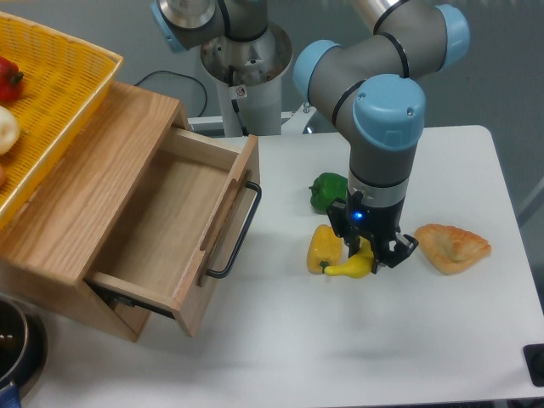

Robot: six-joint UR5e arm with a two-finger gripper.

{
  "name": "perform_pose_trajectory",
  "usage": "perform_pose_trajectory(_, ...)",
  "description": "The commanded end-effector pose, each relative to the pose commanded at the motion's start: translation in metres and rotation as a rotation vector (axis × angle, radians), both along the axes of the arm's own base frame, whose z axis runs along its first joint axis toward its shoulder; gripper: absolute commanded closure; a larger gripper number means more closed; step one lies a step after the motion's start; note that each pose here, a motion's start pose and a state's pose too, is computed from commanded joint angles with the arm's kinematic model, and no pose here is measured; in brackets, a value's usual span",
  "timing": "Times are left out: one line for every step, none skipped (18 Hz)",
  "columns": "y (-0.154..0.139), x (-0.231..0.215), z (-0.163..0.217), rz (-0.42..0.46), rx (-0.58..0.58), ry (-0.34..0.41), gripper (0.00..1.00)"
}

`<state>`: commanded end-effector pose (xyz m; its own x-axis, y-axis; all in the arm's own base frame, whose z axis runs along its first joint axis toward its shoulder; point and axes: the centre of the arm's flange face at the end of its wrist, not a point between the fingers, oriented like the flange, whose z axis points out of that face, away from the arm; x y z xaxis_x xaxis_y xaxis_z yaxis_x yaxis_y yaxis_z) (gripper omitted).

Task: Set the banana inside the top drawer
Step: 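Close the gripper on the yellow banana and lift it off the table, then carry the banana up and over into the open wooden drawer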

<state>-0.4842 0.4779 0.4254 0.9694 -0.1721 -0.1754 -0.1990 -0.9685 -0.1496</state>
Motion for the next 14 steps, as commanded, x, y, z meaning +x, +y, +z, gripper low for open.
perform_pose_trajectory(0.001, 0.001, 0.002, 0.000, 0.002, 0.002, 0.75)
perform_pose_trajectory(0.001, 0.004, 0.007, -0.003, 0.005, 0.007, 0.75)
perform_pose_trajectory(0.002, 0.008, 0.013, -0.005, 0.012, 0.014, 0.75)
perform_pose_trajectory(0.007, 0.014, 0.018, -0.007, 0.019, 0.018, 0.75)
perform_pose_trajectory(0.007, 0.023, 0.028, -0.005, 0.027, 0.022, 0.74)
perform_pose_trajectory(0.006, 0.030, 0.034, -0.004, 0.028, 0.021, 0.74)
perform_pose_trajectory(0.004, 0.035, 0.041, -0.001, 0.031, 0.018, 0.74)
perform_pose_trajectory(0.003, 0.043, 0.052, 0.006, 0.041, 0.019, 0.74)
perform_pose_trajectory(0.002, 0.049, 0.061, 0.017, 0.056, 0.018, 0.74)
perform_pose_trajectory(0.001, 0.056, 0.071, 0.032, 0.077, 0.022, 0.74)
perform_pose_trajectory(-0.001, 0.063, 0.084, 0.053, 0.102, 0.023, 0.74)
perform_pose_trajectory(-0.001, 0.073, 0.096, 0.072, 0.133, 0.020, 0.75)
perform_pose_trajectory(0.001, 0.085, 0.111, 0.085, 0.171, 0.019, 0.75)
perform_pose_trajectory(0.002, 0.095, 0.123, 0.099, 0.202, 0.012, 0.75)
